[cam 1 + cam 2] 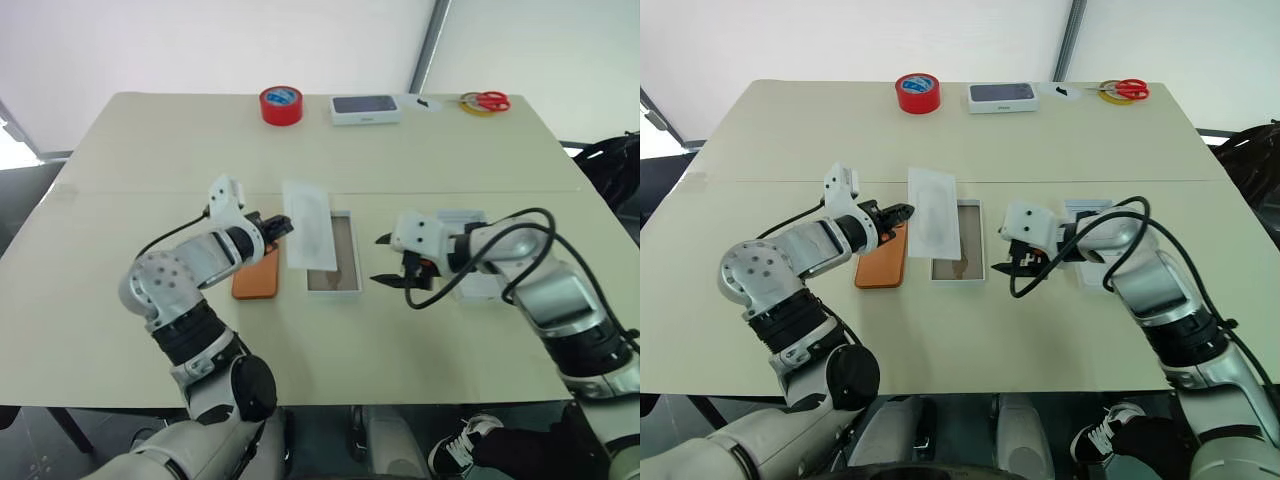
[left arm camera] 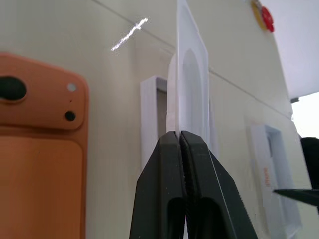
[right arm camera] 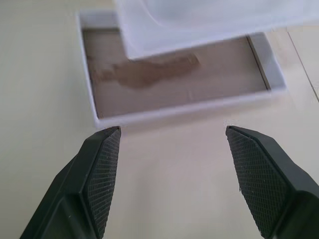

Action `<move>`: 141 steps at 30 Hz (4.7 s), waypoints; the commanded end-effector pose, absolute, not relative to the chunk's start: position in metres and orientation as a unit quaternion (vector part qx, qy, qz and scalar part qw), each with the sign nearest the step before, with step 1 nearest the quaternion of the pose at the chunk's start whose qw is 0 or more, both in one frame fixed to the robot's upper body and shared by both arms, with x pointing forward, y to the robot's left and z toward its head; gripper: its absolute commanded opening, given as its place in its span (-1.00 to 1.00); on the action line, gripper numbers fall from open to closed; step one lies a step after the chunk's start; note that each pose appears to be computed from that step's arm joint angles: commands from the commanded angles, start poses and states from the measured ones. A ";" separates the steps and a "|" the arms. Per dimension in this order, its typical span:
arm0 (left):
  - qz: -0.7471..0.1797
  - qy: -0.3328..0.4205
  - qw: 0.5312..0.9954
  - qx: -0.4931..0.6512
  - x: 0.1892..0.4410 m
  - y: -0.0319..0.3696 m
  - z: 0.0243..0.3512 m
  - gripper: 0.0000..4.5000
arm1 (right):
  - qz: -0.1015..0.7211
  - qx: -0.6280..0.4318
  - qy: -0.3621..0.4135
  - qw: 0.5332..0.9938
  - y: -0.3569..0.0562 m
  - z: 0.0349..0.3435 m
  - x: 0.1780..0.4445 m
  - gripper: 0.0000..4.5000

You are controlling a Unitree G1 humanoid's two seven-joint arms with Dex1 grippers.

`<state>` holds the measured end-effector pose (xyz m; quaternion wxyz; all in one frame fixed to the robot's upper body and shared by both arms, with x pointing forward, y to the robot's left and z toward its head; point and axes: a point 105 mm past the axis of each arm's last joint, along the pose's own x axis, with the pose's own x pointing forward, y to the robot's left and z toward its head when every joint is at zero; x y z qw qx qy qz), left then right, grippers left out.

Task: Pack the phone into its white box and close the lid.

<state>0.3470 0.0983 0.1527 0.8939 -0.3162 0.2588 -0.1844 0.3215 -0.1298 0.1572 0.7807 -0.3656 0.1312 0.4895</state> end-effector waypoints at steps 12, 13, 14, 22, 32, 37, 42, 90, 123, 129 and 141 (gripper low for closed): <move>-0.235 0.289 0.863 -0.340 0.335 0.050 0.142 -1.00 | 0.469 -0.371 0.123 0.792 -0.136 0.158 0.325 0.56; -0.238 0.292 0.861 -0.342 0.334 0.048 0.141 -1.00 | 0.469 -0.371 0.123 0.792 -0.136 0.157 0.325 0.56; -0.240 0.295 0.859 -0.343 0.334 0.045 0.140 -1.00 | 0.469 -0.371 0.124 0.792 -0.135 0.156 0.325 0.56; -0.253 0.303 0.847 -0.357 0.331 0.039 0.136 -0.73 | 0.468 -0.371 0.126 0.792 -0.135 0.151 0.325 0.59; -0.287 0.276 0.848 -0.350 0.330 0.049 0.150 0.98 | 0.461 -0.366 0.114 0.800 -0.131 0.154 0.328 0.59; -0.270 0.221 0.881 -0.320 0.337 0.086 0.171 1.00 | 0.458 -0.333 0.083 0.820 -0.121 0.171 0.334 0.35; -0.206 0.140 0.962 -0.116 0.342 0.144 0.173 1.00 | 0.430 -0.293 0.082 0.850 -0.099 0.172 0.354 -0.72; -0.310 0.061 0.942 0.110 0.295 0.179 0.141 1.00 | 0.540 -0.419 0.135 0.717 -0.041 0.122 0.325 -0.98; -0.395 0.078 0.905 0.137 0.265 0.166 0.139 1.00 | 0.644 -0.421 0.120 0.628 -0.028 0.115 0.308 -0.98; -0.391 0.078 0.907 0.138 0.265 0.167 0.138 1.00 | 0.627 -0.418 0.109 0.649 -0.028 0.121 0.315 -0.98; -0.229 0.120 0.966 0.017 0.300 0.221 0.144 1.00 | 0.524 -0.354 0.046 0.773 -0.011 0.174 0.347 -0.98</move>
